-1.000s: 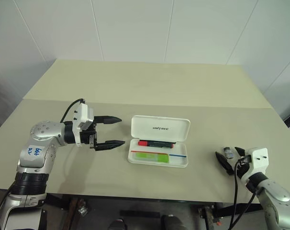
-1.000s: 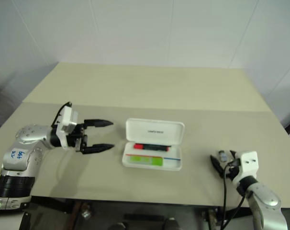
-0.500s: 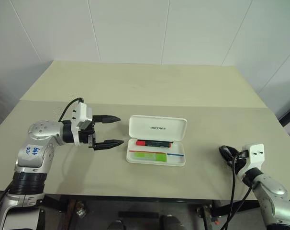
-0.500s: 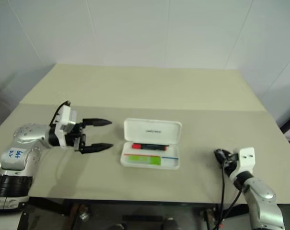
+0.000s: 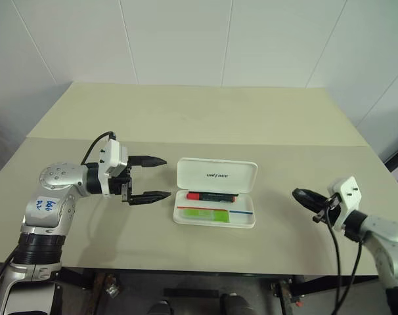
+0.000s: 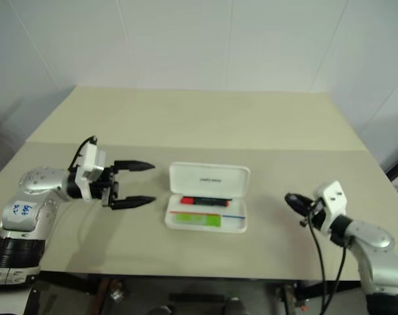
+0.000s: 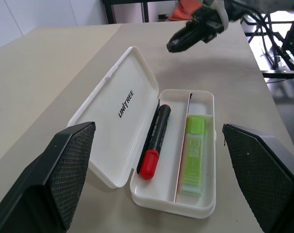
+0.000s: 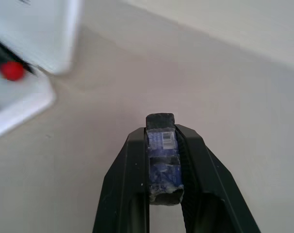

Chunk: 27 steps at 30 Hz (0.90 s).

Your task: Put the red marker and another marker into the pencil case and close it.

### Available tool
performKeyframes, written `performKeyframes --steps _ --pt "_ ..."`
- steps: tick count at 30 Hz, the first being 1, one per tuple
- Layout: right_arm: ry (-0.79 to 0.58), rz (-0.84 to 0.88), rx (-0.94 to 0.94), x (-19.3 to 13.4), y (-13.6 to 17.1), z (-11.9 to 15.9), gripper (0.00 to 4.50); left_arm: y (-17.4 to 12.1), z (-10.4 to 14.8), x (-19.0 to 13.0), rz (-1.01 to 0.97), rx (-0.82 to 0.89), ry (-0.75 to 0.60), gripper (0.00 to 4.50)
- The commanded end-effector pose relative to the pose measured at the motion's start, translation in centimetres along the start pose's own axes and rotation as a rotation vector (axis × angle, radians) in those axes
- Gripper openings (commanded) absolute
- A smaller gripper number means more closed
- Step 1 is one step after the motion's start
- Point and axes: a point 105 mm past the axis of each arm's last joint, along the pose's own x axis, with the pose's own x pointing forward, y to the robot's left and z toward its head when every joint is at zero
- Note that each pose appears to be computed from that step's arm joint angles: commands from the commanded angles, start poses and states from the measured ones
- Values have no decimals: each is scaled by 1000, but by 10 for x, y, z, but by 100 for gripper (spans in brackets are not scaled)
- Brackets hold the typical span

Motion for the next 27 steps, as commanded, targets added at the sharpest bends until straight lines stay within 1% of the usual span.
performKeyframes --steps 1,6,10,14,18,27 --pt "-88 219 -58 8 24 31 41 3 8 -2 5 47 -12 450" --pt "-114 455 -90 26 57 51 41 1 6 -2 10 44 -16 450" --pt "-119 567 -90 43 72 53 41 0 2 -3 14 37 -16 450" --pt "-111 620 -74 52 79 49 41 -2 0 -2 15 34 -18 450" --pt "-85 666 -61 51 84 42 41 -5 -1 -1 8 31 -17 450" --pt "-41 690 -49 51 86 28 41 -15 -6 -1 -37 1 -4 450"
